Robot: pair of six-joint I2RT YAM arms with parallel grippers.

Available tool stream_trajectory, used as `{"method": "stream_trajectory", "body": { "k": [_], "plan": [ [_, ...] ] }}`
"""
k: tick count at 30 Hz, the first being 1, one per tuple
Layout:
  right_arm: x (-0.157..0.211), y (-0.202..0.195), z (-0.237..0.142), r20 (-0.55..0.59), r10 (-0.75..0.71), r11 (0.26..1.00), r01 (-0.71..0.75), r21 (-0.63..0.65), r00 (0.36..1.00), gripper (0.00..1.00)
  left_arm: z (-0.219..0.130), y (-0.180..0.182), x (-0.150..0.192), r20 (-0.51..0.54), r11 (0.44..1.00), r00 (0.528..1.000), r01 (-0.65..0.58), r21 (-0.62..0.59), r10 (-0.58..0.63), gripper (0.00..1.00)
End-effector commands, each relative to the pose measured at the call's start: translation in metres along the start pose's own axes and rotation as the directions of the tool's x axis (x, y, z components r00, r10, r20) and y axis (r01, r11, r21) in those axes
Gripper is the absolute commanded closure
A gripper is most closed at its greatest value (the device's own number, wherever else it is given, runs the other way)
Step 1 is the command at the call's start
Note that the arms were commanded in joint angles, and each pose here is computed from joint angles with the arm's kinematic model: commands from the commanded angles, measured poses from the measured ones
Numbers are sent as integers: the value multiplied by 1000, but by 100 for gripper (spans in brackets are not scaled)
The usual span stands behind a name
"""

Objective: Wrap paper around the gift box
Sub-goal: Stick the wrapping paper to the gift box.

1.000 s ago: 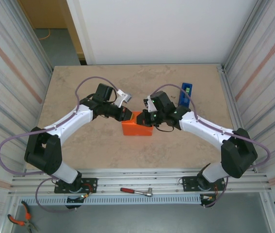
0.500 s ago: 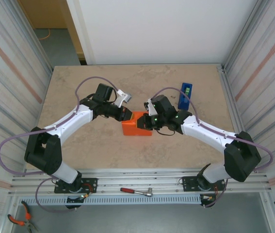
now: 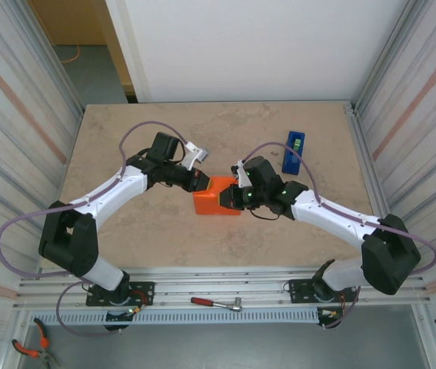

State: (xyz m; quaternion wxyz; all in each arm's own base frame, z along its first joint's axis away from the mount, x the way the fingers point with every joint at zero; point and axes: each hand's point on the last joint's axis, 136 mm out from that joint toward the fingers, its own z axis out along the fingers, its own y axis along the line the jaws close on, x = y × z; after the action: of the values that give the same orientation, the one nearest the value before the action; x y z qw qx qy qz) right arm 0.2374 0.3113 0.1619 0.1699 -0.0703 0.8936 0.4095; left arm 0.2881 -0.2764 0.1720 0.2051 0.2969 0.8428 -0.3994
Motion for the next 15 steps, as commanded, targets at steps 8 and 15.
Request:
{"method": "stream_trajectory", "body": {
  "k": [8,15],
  "plan": [
    [-2,-21,12,69,15,996,-21,87,998,100,15,0,41,-124,997,990,73,15,-71,100],
    [0,-24,16,190,-47,994,27,107,981,100,14,-2,39,-116,997,991,75,25,-71,100]
  ]
}}
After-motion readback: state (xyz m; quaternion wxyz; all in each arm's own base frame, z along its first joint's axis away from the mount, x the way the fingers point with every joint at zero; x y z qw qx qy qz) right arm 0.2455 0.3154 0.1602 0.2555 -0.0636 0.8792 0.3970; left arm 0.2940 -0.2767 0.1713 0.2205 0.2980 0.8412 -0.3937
